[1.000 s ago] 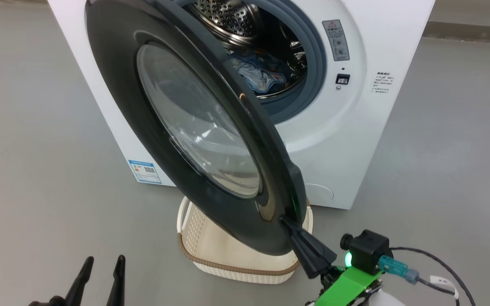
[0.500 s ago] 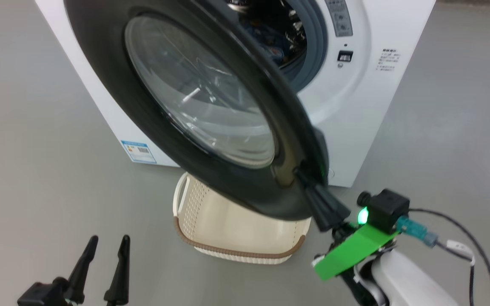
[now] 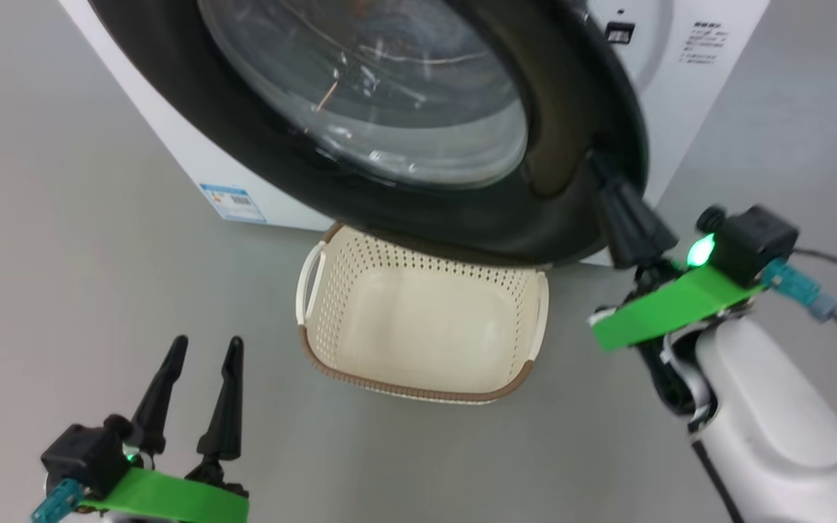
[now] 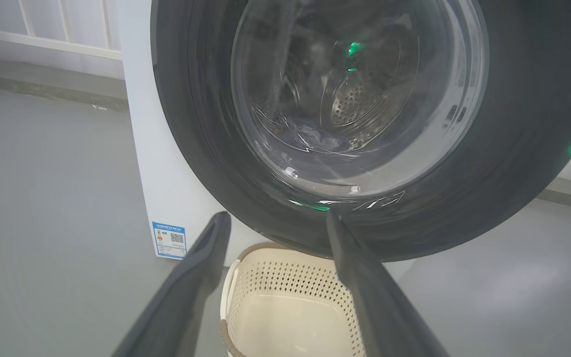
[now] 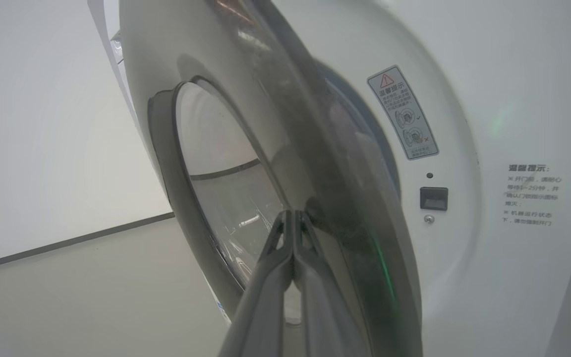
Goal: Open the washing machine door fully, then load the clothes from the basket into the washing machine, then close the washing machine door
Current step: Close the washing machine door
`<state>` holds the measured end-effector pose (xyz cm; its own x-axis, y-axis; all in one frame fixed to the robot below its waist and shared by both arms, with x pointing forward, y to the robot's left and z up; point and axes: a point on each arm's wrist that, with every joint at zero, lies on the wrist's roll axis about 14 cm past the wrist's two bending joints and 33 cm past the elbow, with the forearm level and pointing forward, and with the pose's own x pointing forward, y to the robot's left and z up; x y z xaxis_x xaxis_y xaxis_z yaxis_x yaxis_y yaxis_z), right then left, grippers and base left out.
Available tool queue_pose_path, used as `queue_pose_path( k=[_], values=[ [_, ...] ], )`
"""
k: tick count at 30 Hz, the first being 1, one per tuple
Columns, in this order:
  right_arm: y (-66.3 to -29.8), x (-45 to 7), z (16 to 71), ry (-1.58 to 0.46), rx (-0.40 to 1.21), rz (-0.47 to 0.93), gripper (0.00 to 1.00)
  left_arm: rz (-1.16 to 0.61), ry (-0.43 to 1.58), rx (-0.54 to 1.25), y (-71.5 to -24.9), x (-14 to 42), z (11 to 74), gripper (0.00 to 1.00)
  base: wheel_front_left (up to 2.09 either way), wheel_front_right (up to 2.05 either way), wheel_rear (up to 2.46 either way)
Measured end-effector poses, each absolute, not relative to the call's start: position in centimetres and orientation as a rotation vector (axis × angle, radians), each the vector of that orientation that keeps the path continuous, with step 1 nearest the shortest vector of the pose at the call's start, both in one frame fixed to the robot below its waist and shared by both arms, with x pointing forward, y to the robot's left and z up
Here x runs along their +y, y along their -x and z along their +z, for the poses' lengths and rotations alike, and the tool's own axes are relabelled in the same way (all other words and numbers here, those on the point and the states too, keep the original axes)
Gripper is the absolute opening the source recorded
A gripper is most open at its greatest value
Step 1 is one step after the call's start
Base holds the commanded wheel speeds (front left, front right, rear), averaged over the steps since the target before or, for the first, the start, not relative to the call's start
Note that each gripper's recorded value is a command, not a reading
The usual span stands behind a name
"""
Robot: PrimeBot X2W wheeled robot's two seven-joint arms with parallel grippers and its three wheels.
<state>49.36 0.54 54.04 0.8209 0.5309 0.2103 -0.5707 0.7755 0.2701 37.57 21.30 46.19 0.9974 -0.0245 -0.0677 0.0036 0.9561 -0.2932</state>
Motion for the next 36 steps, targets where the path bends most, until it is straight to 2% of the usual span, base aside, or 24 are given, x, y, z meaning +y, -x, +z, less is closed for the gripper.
queue_pose_path(
  k=[18, 36],
  values=[
    [-57.6, -1.5, 55.6, -0.338, -0.221, 0.494, 0.00, -0.015, 0.306, 0.087, -40.0, 21.1, 45.4, 1.00, 0.00, 0.00, 0.00],
    [-59.4, -1.3, 56.1, -0.409, -0.253, 0.461, 0.00, 0.000, 0.323, 0.087, -40.1, 21.3, 45.4, 1.00, 0.00, 0.00, 0.00]
  ],
)
